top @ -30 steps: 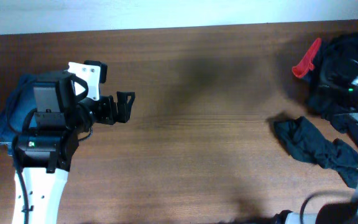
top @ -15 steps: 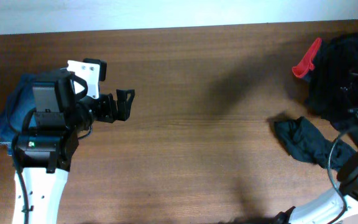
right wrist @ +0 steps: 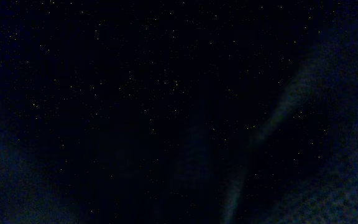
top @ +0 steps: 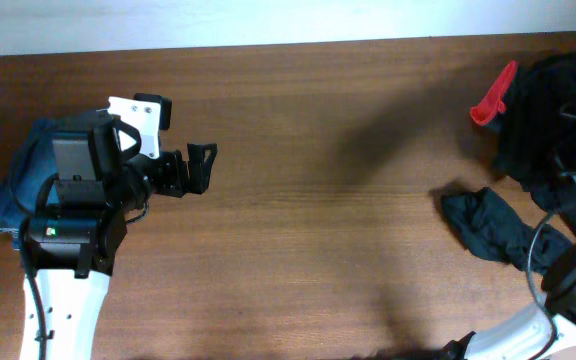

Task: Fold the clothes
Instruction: 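Reach the right gripper to the black T-shirt and grasp it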

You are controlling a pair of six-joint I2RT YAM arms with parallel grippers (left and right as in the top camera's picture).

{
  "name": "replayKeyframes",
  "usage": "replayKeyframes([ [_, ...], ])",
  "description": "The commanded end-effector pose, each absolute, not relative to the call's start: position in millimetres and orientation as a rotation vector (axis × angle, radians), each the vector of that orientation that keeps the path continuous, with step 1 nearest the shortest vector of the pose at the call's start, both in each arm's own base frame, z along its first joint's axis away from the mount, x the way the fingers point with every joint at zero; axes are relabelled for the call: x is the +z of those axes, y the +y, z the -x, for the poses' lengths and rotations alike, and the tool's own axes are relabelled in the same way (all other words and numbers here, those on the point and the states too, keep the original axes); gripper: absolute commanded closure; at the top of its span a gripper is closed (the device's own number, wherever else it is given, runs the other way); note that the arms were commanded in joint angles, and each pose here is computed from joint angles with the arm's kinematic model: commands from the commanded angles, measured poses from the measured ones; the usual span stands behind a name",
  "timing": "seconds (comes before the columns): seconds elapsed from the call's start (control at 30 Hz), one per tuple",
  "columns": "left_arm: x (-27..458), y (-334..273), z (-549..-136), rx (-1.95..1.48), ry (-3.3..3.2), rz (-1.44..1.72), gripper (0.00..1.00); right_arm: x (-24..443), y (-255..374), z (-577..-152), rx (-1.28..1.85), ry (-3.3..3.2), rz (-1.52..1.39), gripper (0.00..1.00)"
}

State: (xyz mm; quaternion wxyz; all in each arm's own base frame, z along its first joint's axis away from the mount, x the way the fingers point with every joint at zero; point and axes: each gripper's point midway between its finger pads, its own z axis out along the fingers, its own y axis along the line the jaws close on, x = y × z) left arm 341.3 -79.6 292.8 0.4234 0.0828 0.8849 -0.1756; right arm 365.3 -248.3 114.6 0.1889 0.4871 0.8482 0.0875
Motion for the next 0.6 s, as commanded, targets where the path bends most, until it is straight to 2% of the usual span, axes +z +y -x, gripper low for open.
replayKeyframes([
  [0.0,300.8,-77.8,-343.7,-0.417,2.191,-0.225,0.01,219.4,-235.0,-364.5,0.254,2.192,-1.197,0.96],
  [0.07,300.9,-77.8,-343.8,-0.417,2.191,-0.225,0.01,267.2,-221.1,-355.7,0.272,2.090,-1.144,0.96],
  [0.13,300.8,-77.8,-343.7,-0.417,2.191,-0.225,0.01,338.3,-188.7,-344.2,0.315,1.956,-0.970,0.96],
  [0.27,300.8,-77.8,-343.7,-0.417,2.191,-0.225,0.01,409.1,-139.0,-330.8,0.337,1.829,-0.729,0.96],
  [0.4,300.7,-77.8,-343.7,-0.417,2.192,-0.225,0.01,451.4,-84.5,-320.3,0.382,1.759,-0.533,0.96],
  [0.57,300.7,-77.8,-343.7,-0.417,2.192,-0.225,0.01,456.1,-27.9,-326.9,0.494,1.794,-0.381,0.96],
])
